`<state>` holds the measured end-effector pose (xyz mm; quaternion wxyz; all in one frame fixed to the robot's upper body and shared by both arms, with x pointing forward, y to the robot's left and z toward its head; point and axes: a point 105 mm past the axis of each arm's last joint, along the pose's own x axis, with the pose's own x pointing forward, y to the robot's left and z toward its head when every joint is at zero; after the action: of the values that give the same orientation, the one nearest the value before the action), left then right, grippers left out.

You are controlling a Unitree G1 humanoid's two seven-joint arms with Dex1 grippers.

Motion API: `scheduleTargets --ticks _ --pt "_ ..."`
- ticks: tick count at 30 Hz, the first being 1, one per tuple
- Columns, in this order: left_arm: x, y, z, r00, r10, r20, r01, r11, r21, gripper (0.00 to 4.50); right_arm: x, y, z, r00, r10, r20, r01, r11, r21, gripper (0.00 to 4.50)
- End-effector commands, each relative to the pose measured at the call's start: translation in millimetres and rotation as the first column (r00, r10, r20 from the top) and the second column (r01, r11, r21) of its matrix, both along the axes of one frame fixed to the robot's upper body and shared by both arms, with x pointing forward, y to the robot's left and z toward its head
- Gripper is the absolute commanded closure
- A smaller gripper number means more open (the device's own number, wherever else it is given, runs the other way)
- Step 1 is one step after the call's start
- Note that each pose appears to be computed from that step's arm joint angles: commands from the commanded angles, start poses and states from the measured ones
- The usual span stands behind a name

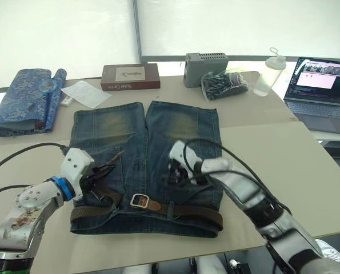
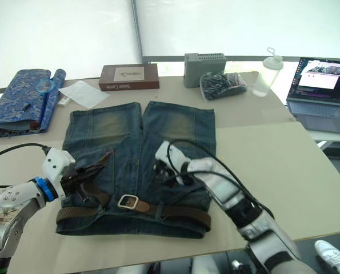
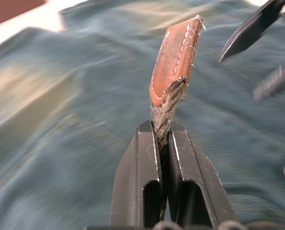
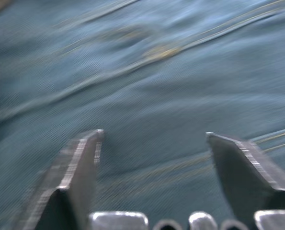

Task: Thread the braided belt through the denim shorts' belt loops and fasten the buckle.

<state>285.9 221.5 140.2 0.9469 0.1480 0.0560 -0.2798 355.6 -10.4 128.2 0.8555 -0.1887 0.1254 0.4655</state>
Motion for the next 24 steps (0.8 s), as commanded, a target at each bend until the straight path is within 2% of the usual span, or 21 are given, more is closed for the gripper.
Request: scheduleTargets --ticks 1,5,8,10,17,21,24 --pt "3.7 2.6 7.7 0.996 0.065 0.057 -0.065 0.998 -0.003 4.50 24.7 8.3 12.6 0.997 -0.076 0.005 0.076 0.996 0.043 2.23" --pt "2.6 -1.6 6.7 0.994 0.089 0.066 -0.089 0.996 -0.003 4.50 43.6 33.9 11.3 0.992 -0.117 -0.040 0.120 0.991 0.067 3.67" --pt "1.1 -3.6 7.3 0.992 0.100 0.074 -0.100 0.995 0.001 4.50 49.6 45.1 7.8 0.992 -0.109 -0.060 0.113 0.990 0.080 3.11" --pt "-0.8 -5.3 7.8 0.992 0.103 0.076 -0.103 0.995 0.003 4.50 55.9 47.7 8.8 0.984 -0.161 -0.079 0.169 0.979 0.115 2.36" --pt "-8.0 -3.0 5.3 0.989 0.127 0.072 -0.128 0.992 0.005 4.50 42.7 65.1 9.5 0.989 -0.097 -0.110 0.111 0.985 0.130 0.04" --pt "-9.9 0.5 6.1 0.987 0.140 0.076 -0.141 0.990 0.006 4.50 21.9 69.6 4.9 0.983 -0.044 -0.179 0.070 0.987 0.142 0.04" --pt "-10.7 1.5 6.2 0.986 0.145 0.078 -0.146 0.989 0.007 4.50 14.9 67.5 -2.0 0.984 -0.052 -0.173 0.072 0.991 0.111 0.04"
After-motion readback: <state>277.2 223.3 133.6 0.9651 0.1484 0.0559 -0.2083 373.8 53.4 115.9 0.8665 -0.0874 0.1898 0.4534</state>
